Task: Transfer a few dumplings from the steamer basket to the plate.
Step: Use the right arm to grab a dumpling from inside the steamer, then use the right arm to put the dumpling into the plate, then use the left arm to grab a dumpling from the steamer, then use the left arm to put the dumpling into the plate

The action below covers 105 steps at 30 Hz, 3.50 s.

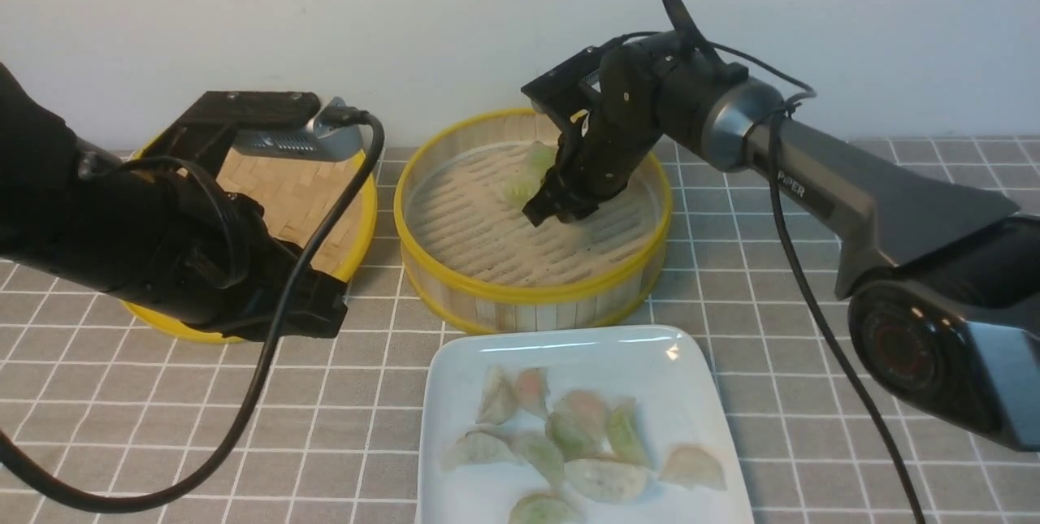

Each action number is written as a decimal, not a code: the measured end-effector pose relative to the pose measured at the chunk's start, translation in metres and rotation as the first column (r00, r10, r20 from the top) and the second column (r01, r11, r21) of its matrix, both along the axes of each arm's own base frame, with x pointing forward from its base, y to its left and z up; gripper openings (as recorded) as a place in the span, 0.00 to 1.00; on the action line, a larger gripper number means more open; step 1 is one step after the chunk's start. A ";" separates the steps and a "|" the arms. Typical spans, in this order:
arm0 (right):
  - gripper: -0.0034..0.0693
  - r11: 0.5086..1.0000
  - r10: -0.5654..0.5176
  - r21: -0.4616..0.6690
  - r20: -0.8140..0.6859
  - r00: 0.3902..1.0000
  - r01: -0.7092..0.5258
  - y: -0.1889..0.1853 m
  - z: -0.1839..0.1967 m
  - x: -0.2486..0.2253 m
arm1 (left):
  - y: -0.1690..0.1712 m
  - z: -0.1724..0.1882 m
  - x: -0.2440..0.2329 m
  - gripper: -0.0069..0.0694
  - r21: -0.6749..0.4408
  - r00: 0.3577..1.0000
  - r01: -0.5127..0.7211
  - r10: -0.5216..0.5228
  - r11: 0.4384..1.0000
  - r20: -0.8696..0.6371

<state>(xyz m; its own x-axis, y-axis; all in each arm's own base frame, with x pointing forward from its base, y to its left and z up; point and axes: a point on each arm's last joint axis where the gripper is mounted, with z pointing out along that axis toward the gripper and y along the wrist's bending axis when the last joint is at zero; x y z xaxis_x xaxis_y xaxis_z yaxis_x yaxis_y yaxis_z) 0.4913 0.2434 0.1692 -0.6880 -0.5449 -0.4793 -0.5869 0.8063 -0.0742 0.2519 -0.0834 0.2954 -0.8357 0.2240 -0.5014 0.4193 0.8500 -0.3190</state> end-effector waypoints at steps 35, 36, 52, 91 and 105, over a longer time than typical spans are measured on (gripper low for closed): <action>0.16 0.997 0.048 -0.037 -0.418 0.907 -0.070 -0.044 0.059 -0.217 | -0.033 0.014 0.068 0.08 -0.007 0.998 0.026 -0.026 1.000 -0.060; 0.16 0.998 0.039 -0.036 -0.416 0.909 -0.060 -0.044 0.054 -0.218 | -0.038 0.014 0.077 0.08 0.001 0.997 0.045 -0.045 0.999 -0.057; 0.40 0.993 -0.120 -0.042 -0.448 0.886 0.113 -0.037 0.019 -0.207 | -0.098 -0.024 0.194 0.09 0.081 0.990 0.144 -0.144 0.986 -0.015; 0.68 0.998 -0.026 0.045 -0.207 0.978 0.036 -0.056 0.101 -0.225 | -0.127 -0.123 0.249 0.39 0.165 0.989 0.127 -0.137 0.978 0.050; 0.68 0.998 -0.016 0.052 -0.127 0.992 0.023 -0.065 0.124 -0.233 | -0.114 -0.007 0.212 0.32 0.183 0.975 0.180 -0.200 0.967 0.094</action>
<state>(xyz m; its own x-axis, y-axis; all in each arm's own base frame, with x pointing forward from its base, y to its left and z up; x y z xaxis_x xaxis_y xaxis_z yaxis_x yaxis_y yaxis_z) 0.2587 0.1781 0.2930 -0.7552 -0.5068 -0.4157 -0.5730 0.8184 0.0432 0.4634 -0.1974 0.2889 -0.7107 0.4641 -0.5287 0.6027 0.7893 -0.1175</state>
